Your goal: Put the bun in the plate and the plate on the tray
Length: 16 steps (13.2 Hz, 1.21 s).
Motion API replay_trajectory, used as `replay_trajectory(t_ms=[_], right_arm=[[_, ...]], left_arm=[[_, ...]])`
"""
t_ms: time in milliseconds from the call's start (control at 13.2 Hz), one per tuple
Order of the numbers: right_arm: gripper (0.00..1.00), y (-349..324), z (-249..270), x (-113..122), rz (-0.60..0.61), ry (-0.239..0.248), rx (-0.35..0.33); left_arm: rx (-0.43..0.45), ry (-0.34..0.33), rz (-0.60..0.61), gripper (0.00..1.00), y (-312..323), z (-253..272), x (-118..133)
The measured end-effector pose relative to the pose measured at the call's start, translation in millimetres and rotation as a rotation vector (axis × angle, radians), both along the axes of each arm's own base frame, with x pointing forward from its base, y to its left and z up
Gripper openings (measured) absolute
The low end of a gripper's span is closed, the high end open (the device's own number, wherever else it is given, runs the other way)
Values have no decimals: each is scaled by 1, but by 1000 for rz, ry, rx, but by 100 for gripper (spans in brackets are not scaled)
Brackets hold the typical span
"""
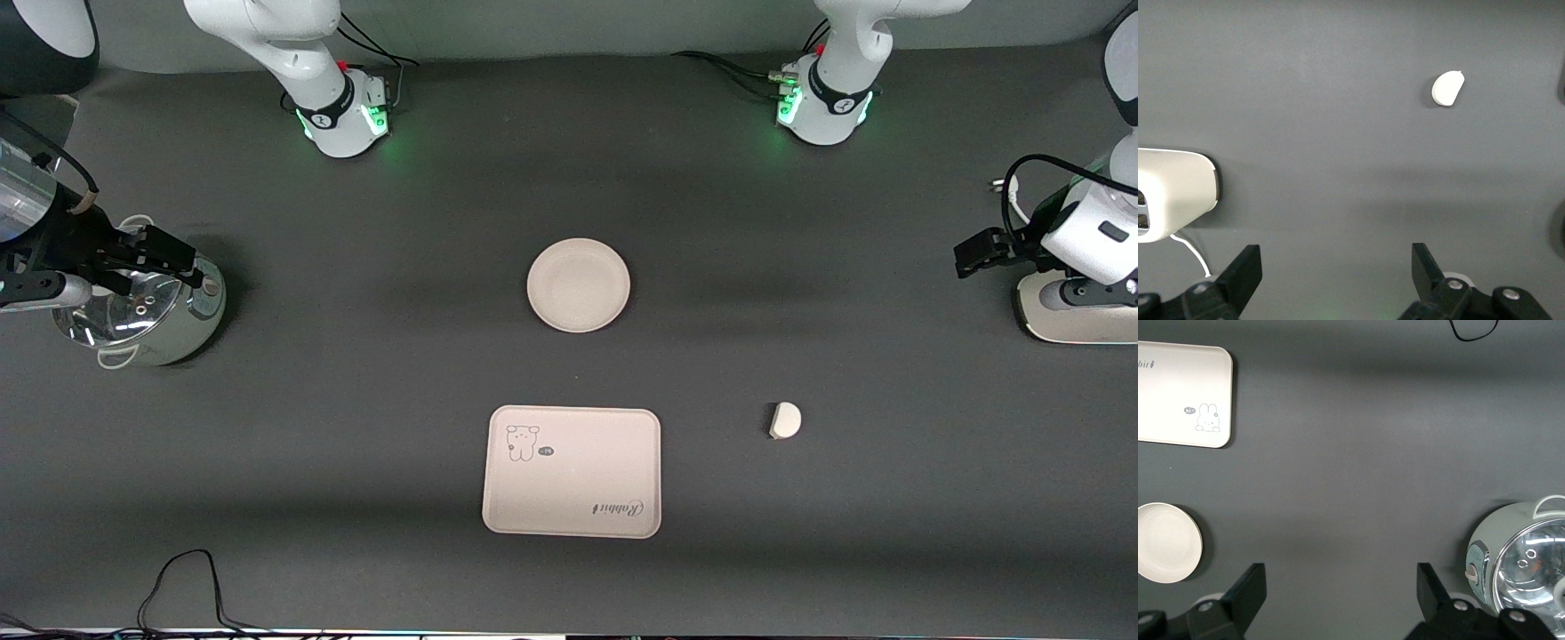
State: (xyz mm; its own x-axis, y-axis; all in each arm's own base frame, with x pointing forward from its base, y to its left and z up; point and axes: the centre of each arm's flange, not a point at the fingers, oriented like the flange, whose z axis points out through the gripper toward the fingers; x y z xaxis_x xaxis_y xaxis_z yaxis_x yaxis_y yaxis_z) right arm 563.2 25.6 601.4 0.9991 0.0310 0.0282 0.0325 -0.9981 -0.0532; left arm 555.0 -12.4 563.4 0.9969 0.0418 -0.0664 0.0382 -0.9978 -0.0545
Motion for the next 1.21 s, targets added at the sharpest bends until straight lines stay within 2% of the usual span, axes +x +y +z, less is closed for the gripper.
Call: replay_trajectory(t_ms=[680, 756, 907, 1209], right_arm=[[100, -1, -14, 5, 1, 28, 1], [100, 10, -34, 11, 24, 72, -2], [100, 25, -66, 22, 61, 124, -32], [100, 30, -105, 34, 77, 189, -44]], left_arm=[[-1, 1, -29, 100, -1, 8, 2], [-2, 4, -33, 100, 0, 7, 3], [-2, 6, -36, 100, 0, 6, 3], [-2, 6, -40, 100, -1, 6, 3]])
